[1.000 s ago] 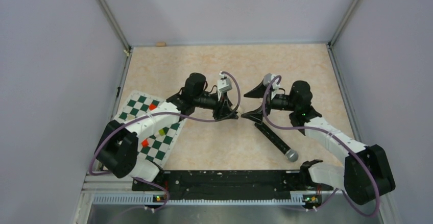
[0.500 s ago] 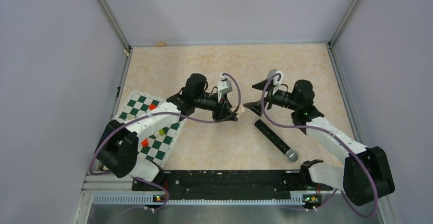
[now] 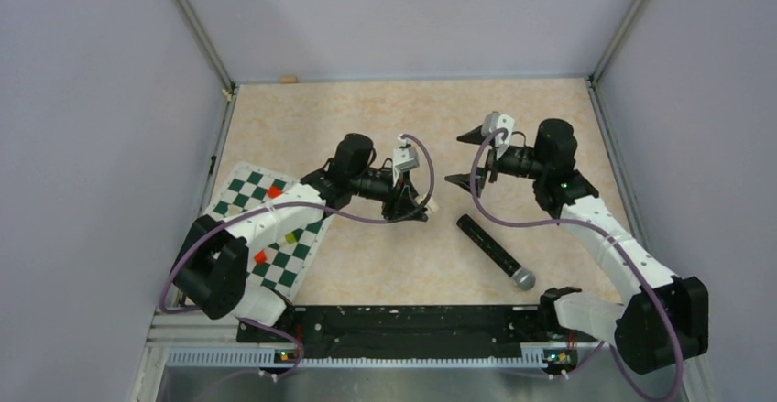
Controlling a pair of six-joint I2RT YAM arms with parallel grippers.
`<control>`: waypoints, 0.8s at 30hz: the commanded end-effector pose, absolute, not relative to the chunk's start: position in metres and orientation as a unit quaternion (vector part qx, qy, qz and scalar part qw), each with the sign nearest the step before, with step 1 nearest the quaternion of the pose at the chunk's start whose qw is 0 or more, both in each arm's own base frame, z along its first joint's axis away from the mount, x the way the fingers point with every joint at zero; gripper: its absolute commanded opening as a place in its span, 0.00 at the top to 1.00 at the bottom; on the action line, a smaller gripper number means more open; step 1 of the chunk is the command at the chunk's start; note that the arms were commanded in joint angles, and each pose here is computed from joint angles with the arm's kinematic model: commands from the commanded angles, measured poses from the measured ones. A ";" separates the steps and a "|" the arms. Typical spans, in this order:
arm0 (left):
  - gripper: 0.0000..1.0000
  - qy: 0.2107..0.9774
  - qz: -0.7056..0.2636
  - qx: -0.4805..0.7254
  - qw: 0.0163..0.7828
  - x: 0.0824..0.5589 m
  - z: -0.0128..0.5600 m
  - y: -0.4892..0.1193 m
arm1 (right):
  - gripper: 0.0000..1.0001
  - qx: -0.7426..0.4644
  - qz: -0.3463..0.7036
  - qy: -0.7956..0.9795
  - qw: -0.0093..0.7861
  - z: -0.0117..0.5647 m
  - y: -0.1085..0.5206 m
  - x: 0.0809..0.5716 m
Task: Insert the wireless bluetooth earbuds into the charging case
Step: Open the charging case.
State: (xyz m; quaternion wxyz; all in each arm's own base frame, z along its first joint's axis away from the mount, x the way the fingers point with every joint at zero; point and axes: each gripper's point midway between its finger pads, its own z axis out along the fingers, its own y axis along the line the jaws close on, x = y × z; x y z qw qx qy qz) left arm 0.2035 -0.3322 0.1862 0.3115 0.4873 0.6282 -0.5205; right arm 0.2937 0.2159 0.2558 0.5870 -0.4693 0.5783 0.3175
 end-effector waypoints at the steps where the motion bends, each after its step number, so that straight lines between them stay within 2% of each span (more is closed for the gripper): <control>1: 1.00 0.616 -0.509 0.490 0.349 0.216 0.203 -0.333 | 0.03 -0.545 0.386 0.517 0.535 0.260 0.246 0.247; 6: 1.00 0.615 -0.519 0.484 0.344 0.215 0.203 -0.336 | 0.03 -0.563 0.407 0.512 0.506 0.226 0.276 0.223; 14: 1.00 0.601 -0.536 0.489 0.335 0.207 0.206 -0.335 | 0.03 -0.531 0.325 0.547 0.560 0.219 0.264 0.257; 24: 1.00 0.604 -0.522 0.497 0.339 0.207 0.196 -0.332 | 0.03 -0.511 0.337 0.538 0.580 0.234 0.247 0.261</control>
